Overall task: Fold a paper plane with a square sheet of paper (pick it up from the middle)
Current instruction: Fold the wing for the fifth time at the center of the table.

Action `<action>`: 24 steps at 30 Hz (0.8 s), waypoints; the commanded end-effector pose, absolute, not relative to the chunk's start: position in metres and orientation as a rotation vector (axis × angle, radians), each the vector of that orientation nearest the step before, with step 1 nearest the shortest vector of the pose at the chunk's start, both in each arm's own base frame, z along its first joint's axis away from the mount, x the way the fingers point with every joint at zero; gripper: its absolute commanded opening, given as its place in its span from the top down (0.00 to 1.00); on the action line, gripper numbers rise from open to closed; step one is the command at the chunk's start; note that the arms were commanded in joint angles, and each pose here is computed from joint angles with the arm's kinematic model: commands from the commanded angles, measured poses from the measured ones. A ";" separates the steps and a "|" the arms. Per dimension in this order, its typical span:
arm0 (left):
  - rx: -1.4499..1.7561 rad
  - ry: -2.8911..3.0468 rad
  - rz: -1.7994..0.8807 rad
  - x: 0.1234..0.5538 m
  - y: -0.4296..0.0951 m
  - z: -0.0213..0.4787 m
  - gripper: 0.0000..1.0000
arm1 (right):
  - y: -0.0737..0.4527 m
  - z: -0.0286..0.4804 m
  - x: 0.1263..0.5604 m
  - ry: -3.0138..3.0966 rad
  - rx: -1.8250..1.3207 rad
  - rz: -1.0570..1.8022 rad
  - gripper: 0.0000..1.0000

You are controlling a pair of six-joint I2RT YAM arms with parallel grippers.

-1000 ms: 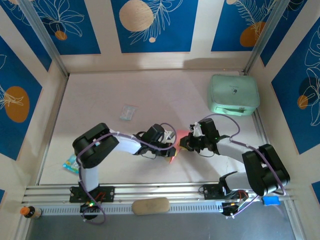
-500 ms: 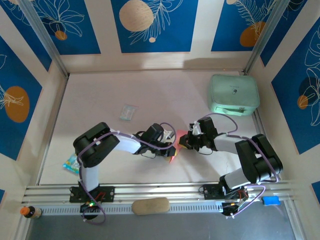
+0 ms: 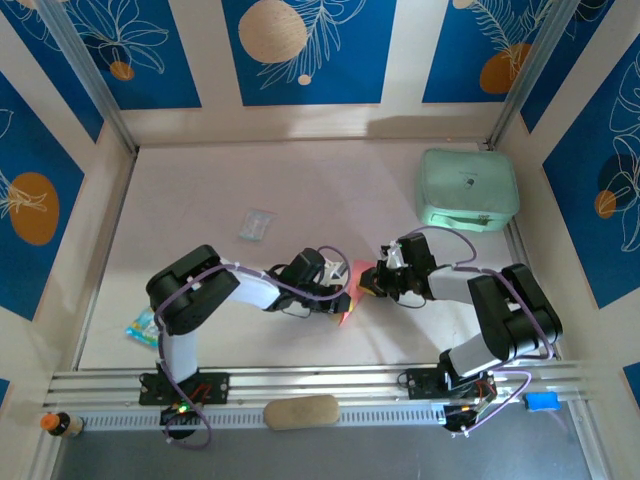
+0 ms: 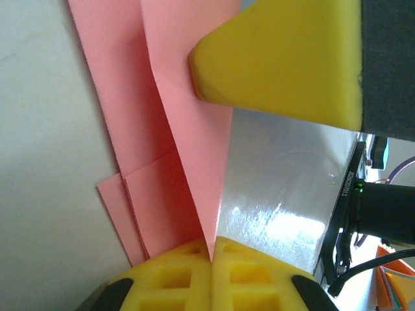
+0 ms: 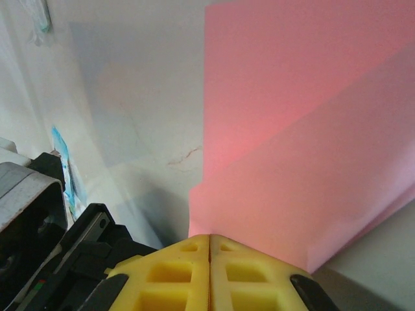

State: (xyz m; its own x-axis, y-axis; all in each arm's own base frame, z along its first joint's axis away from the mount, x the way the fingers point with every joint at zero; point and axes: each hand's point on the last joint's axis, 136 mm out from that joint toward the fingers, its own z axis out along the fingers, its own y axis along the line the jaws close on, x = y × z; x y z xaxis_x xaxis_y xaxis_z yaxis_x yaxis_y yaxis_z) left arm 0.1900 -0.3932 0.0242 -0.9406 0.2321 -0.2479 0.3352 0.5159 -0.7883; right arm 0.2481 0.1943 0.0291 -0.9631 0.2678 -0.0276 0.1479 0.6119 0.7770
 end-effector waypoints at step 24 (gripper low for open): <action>0.329 2.798 -1.309 0.189 -0.369 -0.017 1.00 | 0.198 0.024 0.261 2.703 0.332 1.315 0.93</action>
